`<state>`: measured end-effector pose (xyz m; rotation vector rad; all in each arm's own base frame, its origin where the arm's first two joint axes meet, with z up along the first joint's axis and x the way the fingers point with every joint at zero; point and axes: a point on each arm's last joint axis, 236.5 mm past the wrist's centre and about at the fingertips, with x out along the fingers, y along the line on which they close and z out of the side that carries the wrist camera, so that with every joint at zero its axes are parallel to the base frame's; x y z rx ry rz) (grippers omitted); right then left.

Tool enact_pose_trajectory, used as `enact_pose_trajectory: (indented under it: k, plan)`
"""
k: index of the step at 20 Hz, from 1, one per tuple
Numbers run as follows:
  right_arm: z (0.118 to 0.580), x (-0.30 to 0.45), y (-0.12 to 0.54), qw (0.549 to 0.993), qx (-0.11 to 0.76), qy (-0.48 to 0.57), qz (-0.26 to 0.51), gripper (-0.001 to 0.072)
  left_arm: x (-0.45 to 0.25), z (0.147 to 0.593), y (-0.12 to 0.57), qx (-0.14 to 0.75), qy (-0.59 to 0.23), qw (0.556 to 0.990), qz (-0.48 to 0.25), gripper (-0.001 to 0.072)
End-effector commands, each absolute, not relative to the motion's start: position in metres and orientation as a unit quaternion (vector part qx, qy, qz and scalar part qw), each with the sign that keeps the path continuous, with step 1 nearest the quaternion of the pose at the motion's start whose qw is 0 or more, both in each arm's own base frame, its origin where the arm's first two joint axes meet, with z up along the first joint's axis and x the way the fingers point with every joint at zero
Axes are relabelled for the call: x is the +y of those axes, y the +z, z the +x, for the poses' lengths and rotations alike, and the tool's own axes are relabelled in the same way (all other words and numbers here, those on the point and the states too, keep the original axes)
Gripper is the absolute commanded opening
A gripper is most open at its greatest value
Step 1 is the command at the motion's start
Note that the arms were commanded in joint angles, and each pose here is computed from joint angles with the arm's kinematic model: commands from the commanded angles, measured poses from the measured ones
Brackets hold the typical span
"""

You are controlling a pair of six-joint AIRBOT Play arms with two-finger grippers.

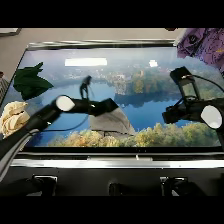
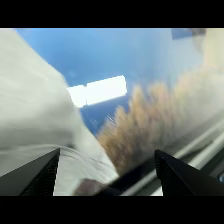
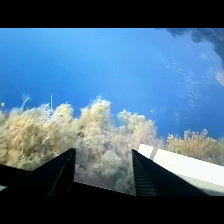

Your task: Fold the clothes and pants, and hang the long-sleeved shirts on hangers.

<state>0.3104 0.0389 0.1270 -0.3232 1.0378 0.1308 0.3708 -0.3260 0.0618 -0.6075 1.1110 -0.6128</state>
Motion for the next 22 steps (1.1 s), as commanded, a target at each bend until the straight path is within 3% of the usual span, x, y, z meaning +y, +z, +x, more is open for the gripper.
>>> enact_pose_trajectory:
  k: [1,4,6,8,13,19,20,21,22]
  plan:
    - [0.316,0.004,0.092,0.855,0.516,0.005,-0.046,0.0501,-0.223,0.395,0.082,0.503,-0.223,0.793,-0.262,0.0679]
    - [0.3,0.054,0.023,0.778,0.582,0.085,0.219,0.0501,-0.165,0.403,0.08,0.512,-0.175,0.79,-0.289,0.0678]
    - [0.295,0.092,-0.007,0.726,0.597,0.141,0.312,0.0507,-0.143,0.406,0.076,0.519,-0.156,0.785,-0.3,0.0677]
    - [0.29,0.113,-0.038,0.693,0.613,0.152,0.346,0.0568,-0.131,0.41,0.075,0.515,-0.144,0.787,-0.308,0.0676]
    - [0.292,0.142,-0.087,0.675,0.64,0.146,0.337,0.0569,-0.123,0.413,0.074,0.511,-0.135,0.789,-0.313,0.0674]
    - [0.292,0.19,-0.102,0.647,0.645,0.176,0.367,0.0566,-0.124,0.407,0.071,0.524,-0.138,0.781,-0.311,0.0676]
    - [0.292,0.193,-0.102,0.649,0.644,0.177,0.364,0.0514,-0.119,0.407,0.067,0.527,-0.132,0.782,-0.304,0.0677]
    - [0.293,0.196,-0.102,0.652,0.641,0.183,0.361,0.0262,-0.115,0.405,0.06,0.534,-0.124,0.78,-0.301,0.0677]
    - [0.293,0.197,-0.099,0.655,0.637,0.194,0.358,0.006,-0.112,0.404,0.047,0.542,-0.116,0.772,-0.311,0.0677]
